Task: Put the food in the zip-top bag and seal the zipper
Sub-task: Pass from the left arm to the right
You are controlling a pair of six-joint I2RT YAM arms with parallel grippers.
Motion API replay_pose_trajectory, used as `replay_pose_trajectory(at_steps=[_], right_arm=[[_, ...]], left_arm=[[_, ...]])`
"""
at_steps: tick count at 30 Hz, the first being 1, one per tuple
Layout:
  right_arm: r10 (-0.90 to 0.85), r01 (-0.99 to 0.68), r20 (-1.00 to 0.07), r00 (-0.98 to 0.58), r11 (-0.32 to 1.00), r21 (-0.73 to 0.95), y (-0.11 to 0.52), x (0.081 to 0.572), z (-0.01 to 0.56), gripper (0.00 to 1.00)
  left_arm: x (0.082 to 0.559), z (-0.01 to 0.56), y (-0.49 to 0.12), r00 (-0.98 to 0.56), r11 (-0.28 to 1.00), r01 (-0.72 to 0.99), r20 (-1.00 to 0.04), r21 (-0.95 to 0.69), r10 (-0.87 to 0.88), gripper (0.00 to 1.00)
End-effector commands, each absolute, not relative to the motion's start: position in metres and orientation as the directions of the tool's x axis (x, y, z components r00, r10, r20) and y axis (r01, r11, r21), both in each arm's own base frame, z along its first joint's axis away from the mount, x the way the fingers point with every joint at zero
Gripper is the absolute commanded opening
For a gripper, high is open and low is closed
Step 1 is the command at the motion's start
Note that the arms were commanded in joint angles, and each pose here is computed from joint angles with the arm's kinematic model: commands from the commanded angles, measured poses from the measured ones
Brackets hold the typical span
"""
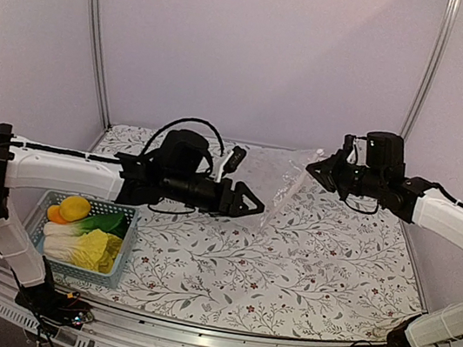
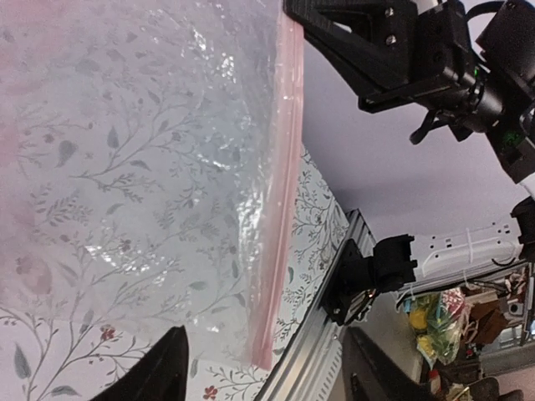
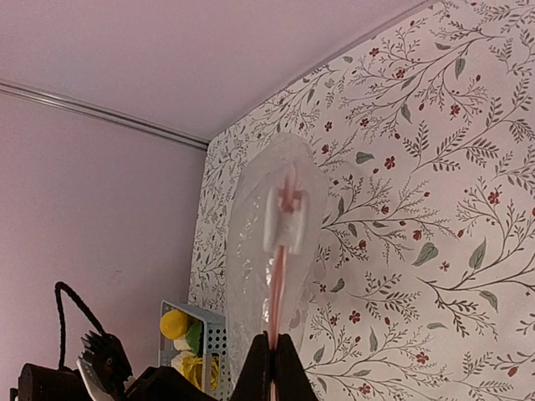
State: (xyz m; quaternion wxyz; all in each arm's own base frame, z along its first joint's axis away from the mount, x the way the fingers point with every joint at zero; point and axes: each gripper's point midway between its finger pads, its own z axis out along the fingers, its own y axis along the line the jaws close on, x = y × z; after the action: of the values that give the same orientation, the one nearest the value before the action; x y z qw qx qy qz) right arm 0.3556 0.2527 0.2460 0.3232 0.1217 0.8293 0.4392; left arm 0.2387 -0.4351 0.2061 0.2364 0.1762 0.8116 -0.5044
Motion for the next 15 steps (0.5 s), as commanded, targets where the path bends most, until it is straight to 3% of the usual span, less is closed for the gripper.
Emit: replay_pose_trajectory(at_steps=[1,4,7,15], right_arm=[[0.297,-0.304,-0.566,-0.769,0.609,0.733,0.271,0.331,0.287,0.0],[0.156,-0.425,-0.639,-0.753,0.625,0.654,0.272,0.311,0.305,0.0],[0.042,-0.534,-0.683,-0.73,0.589,0.607,0.274,0.288,0.327,0.0],[-0.202,-0.747,-0.767,-0.609,0.473,0.468,0.285,0.22,0.368,0.0]], left_arm=[[0.241,0.246,-0.401,-0.703,0.543,0.627,-0.705,-0.558,0.087,0.74],[0.246,0.277,-0.378,-0.629,0.593,0.668,-0.767,-0.45,0.126,0.85],[0.246,0.306,-0.362,-0.579,0.583,0.711,-0.798,-0.393,0.168,0.91],[0.222,0.368,-0.371,-0.451,0.406,0.854,-0.852,-0.325,0.267,0.98]])
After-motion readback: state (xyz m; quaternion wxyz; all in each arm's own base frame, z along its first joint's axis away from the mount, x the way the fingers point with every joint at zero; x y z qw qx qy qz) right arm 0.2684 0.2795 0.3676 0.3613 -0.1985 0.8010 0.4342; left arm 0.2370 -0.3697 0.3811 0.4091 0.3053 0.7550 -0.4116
